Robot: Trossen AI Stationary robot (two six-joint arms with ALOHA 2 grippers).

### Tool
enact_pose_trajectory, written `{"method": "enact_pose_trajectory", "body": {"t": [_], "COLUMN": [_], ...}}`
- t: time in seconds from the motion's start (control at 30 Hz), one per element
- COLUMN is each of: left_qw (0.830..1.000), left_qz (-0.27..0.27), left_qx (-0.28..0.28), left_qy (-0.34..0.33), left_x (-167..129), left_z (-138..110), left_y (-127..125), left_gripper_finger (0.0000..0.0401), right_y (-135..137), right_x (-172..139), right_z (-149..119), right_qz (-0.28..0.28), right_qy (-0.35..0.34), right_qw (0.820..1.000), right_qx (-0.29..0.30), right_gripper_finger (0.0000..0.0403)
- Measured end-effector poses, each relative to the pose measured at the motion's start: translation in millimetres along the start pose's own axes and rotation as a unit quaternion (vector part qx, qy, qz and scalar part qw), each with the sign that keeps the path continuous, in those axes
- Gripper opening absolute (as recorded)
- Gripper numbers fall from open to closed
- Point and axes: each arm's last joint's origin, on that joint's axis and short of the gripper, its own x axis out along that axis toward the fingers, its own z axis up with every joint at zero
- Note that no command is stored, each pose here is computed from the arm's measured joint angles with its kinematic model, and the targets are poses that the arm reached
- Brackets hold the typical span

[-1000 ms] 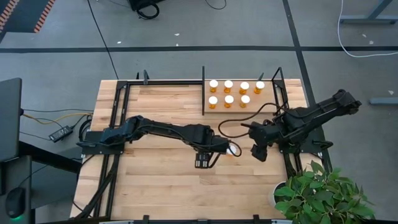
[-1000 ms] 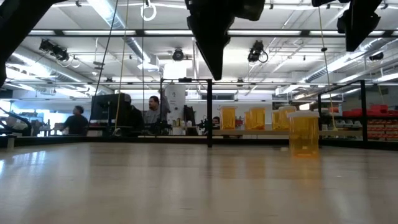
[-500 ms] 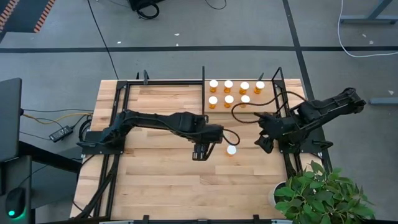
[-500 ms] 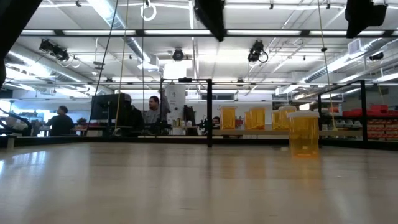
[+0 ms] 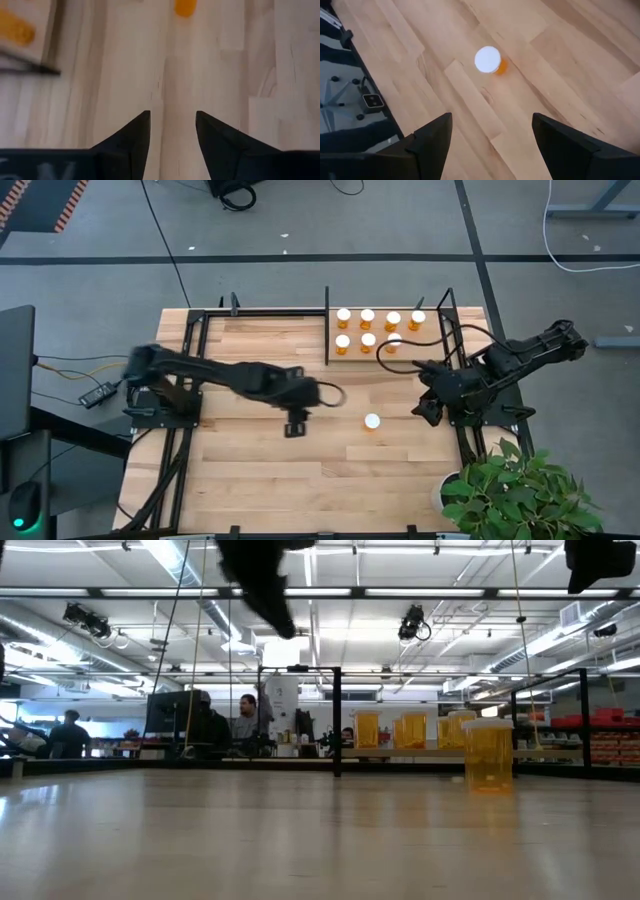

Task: Pick and place medicine bottles onto shelf by color
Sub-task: Put the orange pill bottle on the shelf

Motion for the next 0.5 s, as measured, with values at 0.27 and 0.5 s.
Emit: {"method": "enact_pose_trajectory", "body": {"t": [0.27, 0.5], "left_qw": [0.989, 0.958], "left_qz": [-0.014, -0.053], "left_qx": [-0.122, -0.195], "left_qy": [-0.084, -0.204], "left_x": [-44.4, -76.2], "left_z": [-69.6, -93.3], "left_y": [21.5, 28.6], "left_gripper_finger": [0.0165, 0.0165], "right_y": [16.6, 37.9], "right_x": [21.1, 70.9], "right_z": [10.5, 24.4], "right_qz": [-0.010, -0.038], "right_qy": [-0.018, 0.024], "right_qw": [0.995, 0.984], "right_qx": [-0.102, -0.173], "right_gripper_finger": [0.0282, 0.0282]}}
